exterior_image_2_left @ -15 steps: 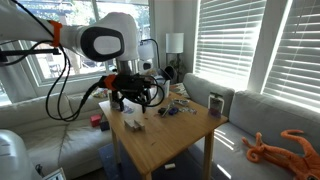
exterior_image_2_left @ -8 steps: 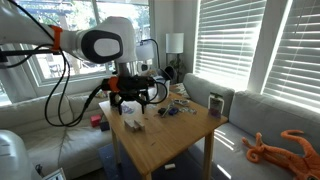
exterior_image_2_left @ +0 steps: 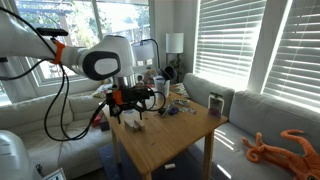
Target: Put one wooden chip on the pile of wooden chips on the left
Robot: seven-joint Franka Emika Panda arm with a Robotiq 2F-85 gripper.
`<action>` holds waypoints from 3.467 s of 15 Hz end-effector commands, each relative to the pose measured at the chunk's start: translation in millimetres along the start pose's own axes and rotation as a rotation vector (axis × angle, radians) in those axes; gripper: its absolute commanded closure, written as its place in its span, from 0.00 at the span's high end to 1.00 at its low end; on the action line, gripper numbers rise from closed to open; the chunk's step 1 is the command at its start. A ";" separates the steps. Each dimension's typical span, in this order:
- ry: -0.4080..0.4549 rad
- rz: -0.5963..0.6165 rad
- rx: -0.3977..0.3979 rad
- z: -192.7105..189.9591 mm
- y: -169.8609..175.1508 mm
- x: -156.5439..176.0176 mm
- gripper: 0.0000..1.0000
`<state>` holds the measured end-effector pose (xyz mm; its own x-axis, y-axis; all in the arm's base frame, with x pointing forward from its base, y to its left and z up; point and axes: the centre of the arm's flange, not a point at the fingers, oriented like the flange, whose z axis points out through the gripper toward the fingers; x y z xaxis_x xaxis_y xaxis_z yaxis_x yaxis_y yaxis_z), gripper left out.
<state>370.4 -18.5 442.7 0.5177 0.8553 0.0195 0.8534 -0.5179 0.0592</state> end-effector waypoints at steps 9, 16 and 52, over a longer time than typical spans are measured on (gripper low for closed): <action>0.084 -0.037 -0.011 52.4 26.1 30.6 1.00; 0.079 0.078 -0.067 47.3 87.0 -4.2 1.00; -0.022 -0.331 -0.089 40.6 41.2 14.6 0.51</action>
<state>415.1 -29.5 415.0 0.2002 0.9796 -0.0200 0.9713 -0.1957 0.1350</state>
